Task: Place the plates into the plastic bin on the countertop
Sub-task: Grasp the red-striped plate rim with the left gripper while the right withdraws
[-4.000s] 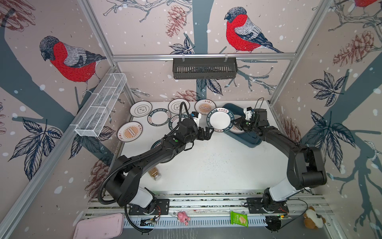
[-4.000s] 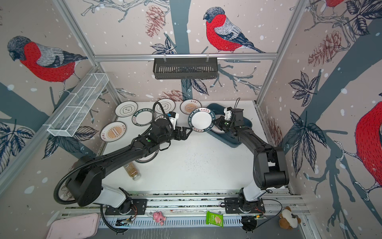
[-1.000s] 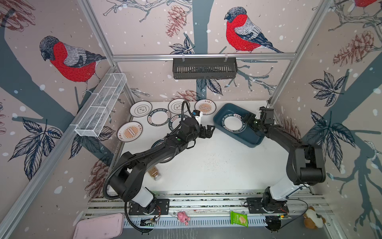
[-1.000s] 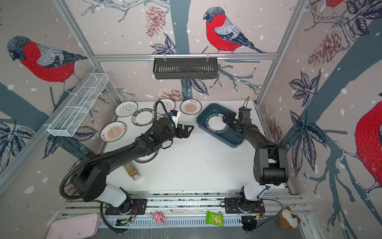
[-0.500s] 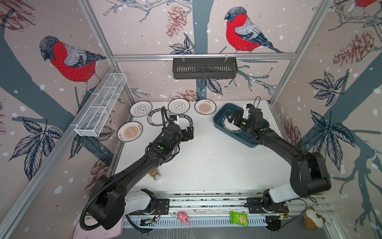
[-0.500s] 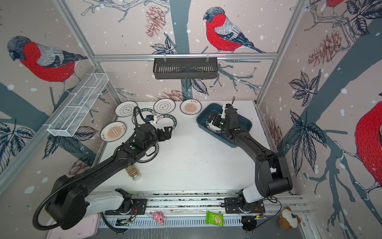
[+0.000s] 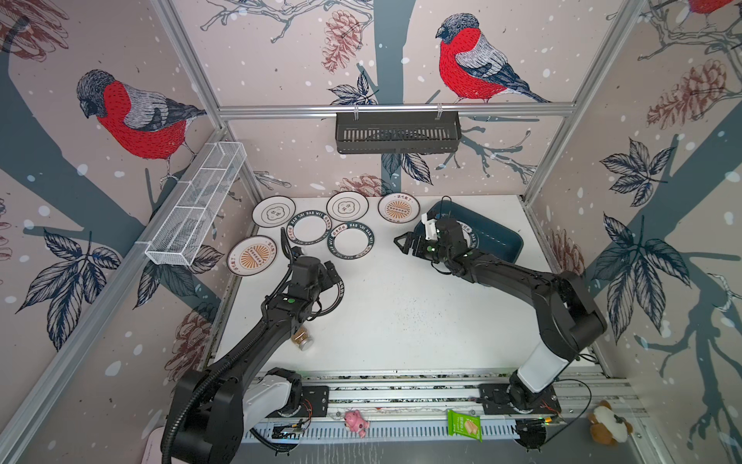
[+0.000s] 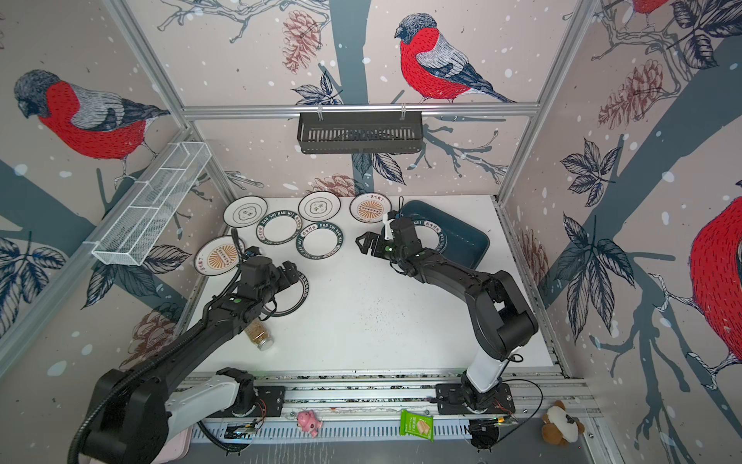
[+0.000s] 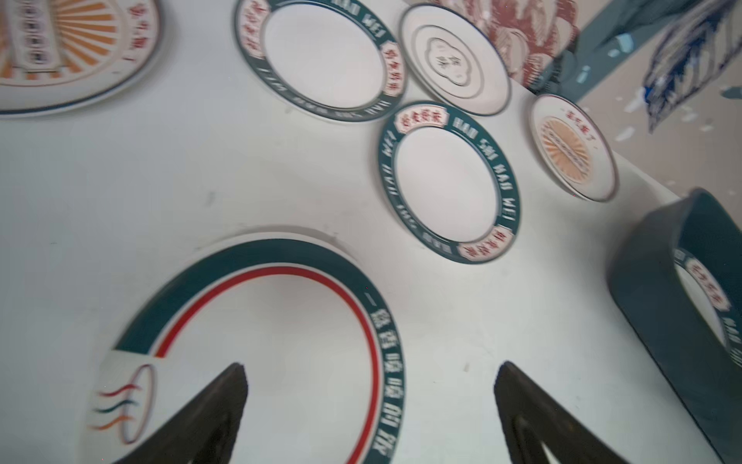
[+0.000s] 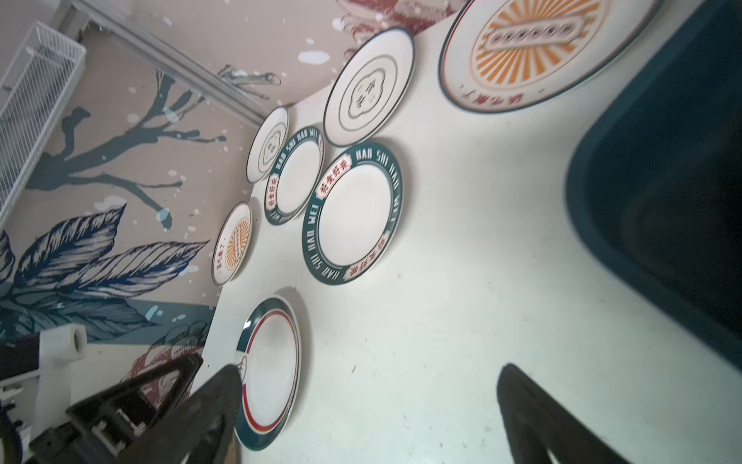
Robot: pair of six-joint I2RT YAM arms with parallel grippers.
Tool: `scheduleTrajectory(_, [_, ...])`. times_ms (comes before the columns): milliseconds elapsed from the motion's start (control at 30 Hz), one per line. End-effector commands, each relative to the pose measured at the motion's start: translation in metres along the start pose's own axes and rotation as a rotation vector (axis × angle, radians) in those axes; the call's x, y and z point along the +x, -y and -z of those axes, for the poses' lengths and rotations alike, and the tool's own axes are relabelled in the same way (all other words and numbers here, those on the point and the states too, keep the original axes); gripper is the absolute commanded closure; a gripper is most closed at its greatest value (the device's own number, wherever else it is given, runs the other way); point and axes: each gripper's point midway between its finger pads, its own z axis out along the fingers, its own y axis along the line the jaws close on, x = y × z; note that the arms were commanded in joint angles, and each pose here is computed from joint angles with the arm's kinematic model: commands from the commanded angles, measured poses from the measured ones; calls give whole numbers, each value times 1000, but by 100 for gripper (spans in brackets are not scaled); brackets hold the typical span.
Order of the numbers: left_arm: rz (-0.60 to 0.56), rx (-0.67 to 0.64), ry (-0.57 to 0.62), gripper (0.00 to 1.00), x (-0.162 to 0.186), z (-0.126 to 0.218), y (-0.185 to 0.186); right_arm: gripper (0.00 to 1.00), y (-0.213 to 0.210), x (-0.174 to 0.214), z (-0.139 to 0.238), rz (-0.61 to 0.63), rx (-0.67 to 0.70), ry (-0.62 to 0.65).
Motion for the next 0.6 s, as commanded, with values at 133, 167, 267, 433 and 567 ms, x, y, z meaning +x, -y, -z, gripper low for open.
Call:
scheduleTrajectory(133, [83,-21,16,4,-8,3,-37,1,-31,44,-39,1,-88,-120])
scheduleTrajectory(167, [88,-23,17,4,-10,2,-40,2,-33,50,-44,-3,-98,-138])
scheduleTrajectory(267, [102,-37,25,4,-15,-1,-52,2,-43,65,-57,-4,-131,-182])
scheduleTrajectory(433, [140,-45,15,4,-15,-11,-67,3,-56,89,-77,1,-167,-260])
scheduleTrajectory(567, [161,-60,-8,4,-11,-21,-73,3,-61,106,-90,-15,-186,-317])
